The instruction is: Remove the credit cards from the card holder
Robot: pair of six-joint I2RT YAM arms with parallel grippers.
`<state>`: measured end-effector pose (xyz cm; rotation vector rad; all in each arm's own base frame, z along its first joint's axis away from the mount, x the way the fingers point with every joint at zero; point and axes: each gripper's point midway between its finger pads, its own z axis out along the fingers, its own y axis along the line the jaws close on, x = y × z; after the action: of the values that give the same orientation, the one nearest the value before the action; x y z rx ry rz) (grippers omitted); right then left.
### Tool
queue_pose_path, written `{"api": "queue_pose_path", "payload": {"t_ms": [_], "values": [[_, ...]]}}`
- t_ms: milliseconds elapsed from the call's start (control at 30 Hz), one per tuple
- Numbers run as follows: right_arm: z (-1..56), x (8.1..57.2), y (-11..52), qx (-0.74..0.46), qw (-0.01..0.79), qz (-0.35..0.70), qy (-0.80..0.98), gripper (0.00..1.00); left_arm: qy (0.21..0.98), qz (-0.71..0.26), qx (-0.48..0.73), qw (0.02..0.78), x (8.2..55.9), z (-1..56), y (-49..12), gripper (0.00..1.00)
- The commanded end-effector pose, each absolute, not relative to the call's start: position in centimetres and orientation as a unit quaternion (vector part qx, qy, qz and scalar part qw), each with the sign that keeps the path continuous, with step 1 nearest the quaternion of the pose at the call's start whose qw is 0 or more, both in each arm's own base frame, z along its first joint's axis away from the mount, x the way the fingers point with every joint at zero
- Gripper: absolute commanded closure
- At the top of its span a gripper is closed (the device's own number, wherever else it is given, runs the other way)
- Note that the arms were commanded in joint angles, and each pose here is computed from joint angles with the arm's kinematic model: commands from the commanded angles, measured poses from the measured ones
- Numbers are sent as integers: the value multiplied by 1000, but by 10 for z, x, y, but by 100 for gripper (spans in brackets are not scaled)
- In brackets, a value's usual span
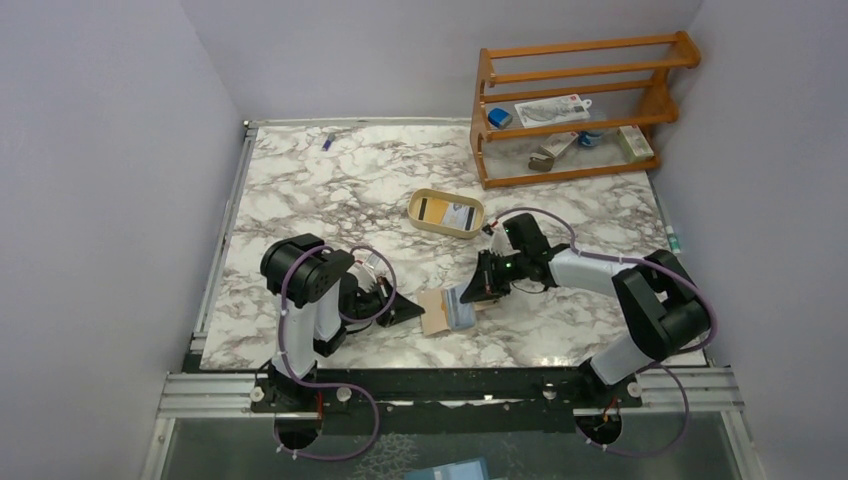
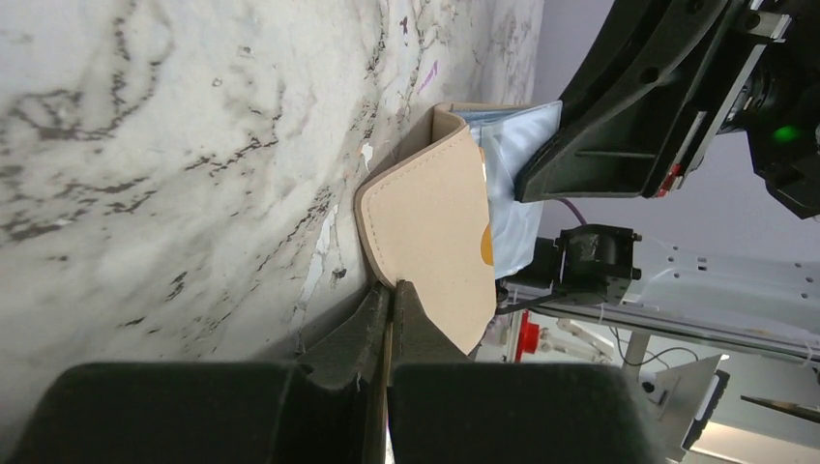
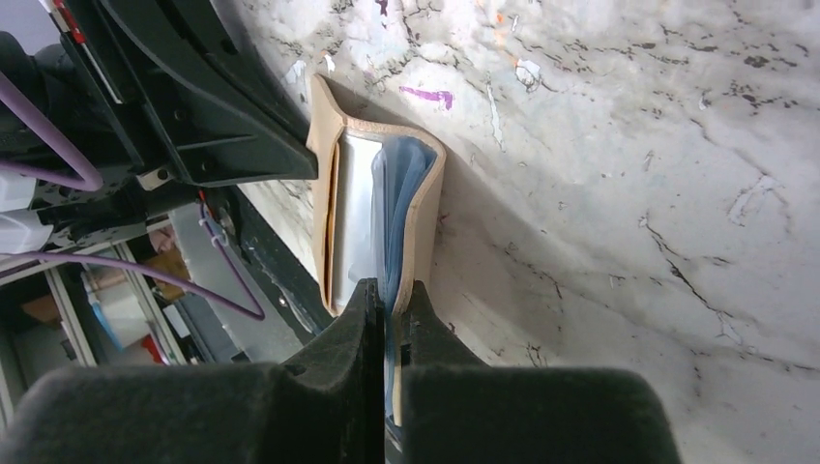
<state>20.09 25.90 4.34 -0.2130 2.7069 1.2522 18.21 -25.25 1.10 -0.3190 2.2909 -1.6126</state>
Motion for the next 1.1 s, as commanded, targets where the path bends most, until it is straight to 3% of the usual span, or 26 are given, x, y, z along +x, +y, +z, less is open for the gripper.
{"api": "queue_pose_path", "payload": {"t_ms": [0,100,200,267,367,433,567,1067], "values": [[44,224,265,-93,135,419,893,85,777,-558,-46,288,203,19,-258,100],[48,229,262,-99,153,408,895,37,773,-562,-47,290,206,22,-260,100],[67,246,249,-94,210,362,903,12,774,-557,-47,298,206,23,-257,100],[92,262,238,-89,268,332,900,1,774,-555,-46,301,205,24,-255,100],[129,266,240,-95,314,352,877,0,773,-556,-44,303,205,26,-255,100],[140,250,257,-111,282,410,860,0,773,-554,-44,307,206,26,-255,100],[126,221,272,-114,223,473,845,0,770,-553,-46,315,209,29,-255,100],[66,175,309,-103,117,477,865,2,767,-552,-53,323,213,32,-253,100]]}}
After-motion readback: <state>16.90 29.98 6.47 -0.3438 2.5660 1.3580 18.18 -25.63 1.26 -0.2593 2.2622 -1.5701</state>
